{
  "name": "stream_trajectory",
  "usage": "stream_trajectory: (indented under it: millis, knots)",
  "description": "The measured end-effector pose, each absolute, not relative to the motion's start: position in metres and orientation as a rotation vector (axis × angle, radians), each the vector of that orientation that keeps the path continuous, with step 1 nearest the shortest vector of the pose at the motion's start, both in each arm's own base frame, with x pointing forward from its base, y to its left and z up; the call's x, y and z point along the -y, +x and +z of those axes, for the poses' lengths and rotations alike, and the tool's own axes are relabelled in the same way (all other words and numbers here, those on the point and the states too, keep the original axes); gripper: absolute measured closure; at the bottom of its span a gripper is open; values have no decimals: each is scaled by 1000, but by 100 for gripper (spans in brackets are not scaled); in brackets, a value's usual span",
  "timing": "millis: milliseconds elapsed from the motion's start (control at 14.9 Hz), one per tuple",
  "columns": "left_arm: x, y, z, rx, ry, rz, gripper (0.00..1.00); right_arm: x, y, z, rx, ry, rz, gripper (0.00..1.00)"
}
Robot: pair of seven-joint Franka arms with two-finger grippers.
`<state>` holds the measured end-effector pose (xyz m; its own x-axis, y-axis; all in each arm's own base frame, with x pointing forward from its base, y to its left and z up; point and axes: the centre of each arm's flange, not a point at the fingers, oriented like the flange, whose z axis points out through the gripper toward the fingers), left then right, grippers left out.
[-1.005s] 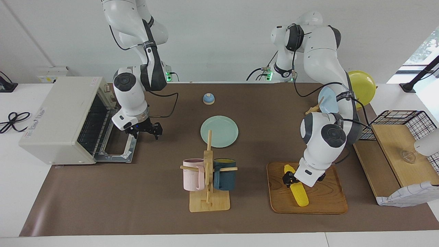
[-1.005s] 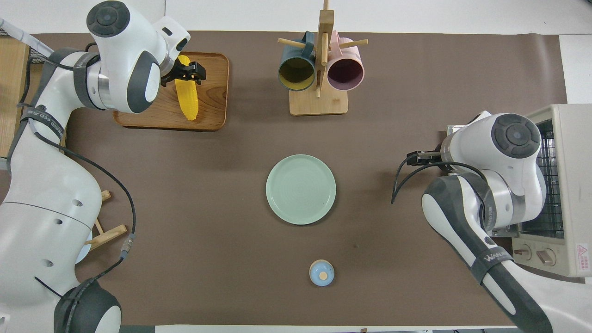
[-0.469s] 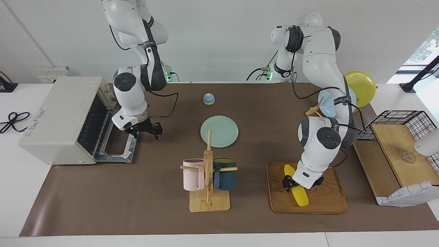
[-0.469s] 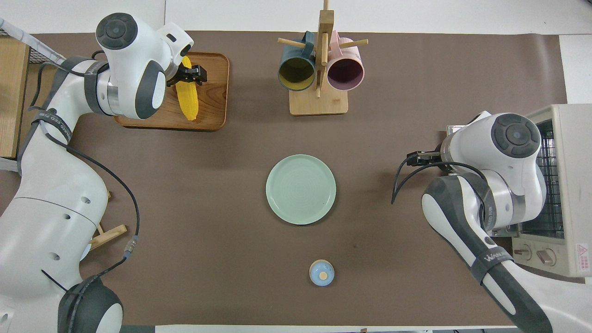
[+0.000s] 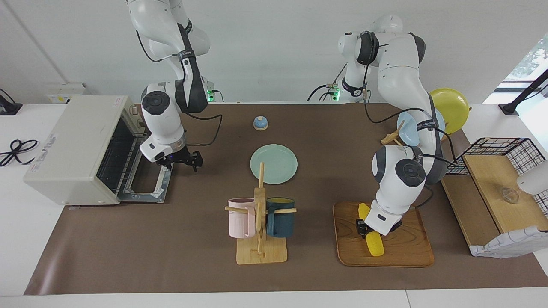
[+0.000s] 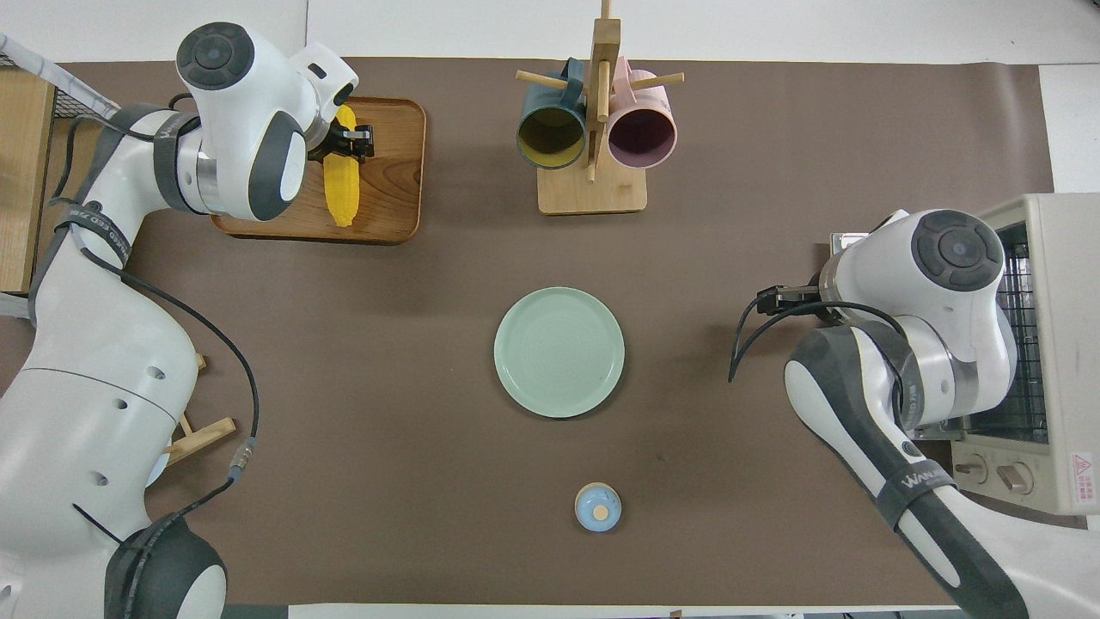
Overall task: Put corn in oven
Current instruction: 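Carry the corn with the left gripper to the green plate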
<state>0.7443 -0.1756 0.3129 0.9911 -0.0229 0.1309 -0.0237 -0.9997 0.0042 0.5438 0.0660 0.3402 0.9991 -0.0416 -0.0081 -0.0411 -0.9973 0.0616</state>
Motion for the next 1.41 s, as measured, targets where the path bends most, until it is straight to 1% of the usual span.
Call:
stream_trajectory:
  millis: [201, 402, 603, 804, 938, 1072, 1206, 1407]
  knots:
    - [176, 740, 343, 15, 3111, 182, 47, -66, 544, 340, 64, 3079, -14, 0]
    - [181, 721, 403, -11, 3110, 137, 47, -66, 544, 340, 64, 3079, -14, 0]
    - [184, 683, 462, -17, 3074, 94, 47, -66, 544, 340, 64, 3079, -14, 0]
    - [210, 633, 492, -16, 3035, 18, 47, -66, 544, 340, 64, 3079, -14, 0]
    - [253, 595, 495, -32, 3037, -34, 47, -66, 544, 340, 64, 3079, -14, 0]
    - [306, 553, 486, -20, 3046, -66, 47, -66, 544, 340, 64, 3079, -14, 0]
    - [352, 519, 470, 0, 3029, -16, 47, -66, 544, 340, 64, 3079, -14, 0]
    - [392, 485, 435, 37, 2993, 63, 47, -66, 544, 340, 64, 3079, -14, 0]
